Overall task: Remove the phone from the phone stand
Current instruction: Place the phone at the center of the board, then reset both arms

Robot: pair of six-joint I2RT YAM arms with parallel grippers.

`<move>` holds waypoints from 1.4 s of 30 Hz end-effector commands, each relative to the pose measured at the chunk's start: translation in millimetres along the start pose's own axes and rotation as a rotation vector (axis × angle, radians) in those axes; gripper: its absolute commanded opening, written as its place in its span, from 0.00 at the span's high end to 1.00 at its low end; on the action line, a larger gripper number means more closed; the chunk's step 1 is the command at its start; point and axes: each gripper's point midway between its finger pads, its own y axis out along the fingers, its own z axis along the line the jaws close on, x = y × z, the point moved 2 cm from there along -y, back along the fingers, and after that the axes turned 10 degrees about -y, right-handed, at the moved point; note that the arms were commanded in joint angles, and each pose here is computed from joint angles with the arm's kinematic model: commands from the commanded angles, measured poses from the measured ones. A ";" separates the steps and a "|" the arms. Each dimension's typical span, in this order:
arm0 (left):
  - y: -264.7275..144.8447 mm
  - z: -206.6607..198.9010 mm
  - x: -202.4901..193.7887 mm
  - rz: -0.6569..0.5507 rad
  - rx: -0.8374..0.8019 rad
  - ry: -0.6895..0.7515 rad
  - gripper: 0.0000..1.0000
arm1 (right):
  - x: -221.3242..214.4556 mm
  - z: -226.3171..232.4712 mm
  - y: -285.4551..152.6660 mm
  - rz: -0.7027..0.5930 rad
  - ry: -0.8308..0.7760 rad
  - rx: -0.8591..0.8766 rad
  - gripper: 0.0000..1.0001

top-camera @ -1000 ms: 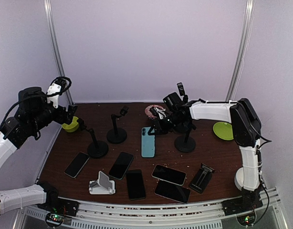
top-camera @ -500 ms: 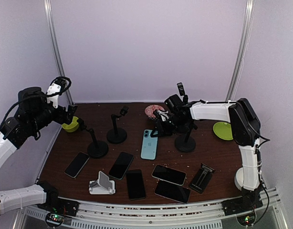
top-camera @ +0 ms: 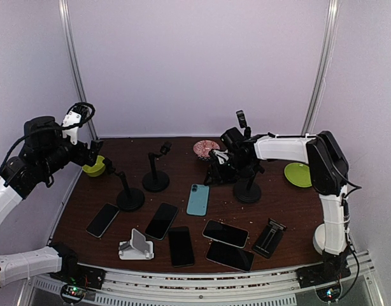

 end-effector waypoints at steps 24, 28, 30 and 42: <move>-5.7 61.4 -17.0 -0.109 0.428 -0.237 0.02 | 42.1 112.5 -260.1 -0.527 -0.372 -0.243 0.00; -1.1 71.9 -25.2 -0.151 0.524 -0.196 0.02 | 46.8 76.4 -297.4 -0.628 -0.310 -0.381 0.00; 2.3 80.9 -31.3 -0.161 0.579 -0.213 0.02 | 45.3 48.2 -313.1 -0.678 -0.243 -0.441 0.01; 50.9 121.4 -68.8 -0.155 0.756 -0.246 0.02 | -31.7 -124.7 -369.0 -0.907 0.132 -0.870 0.00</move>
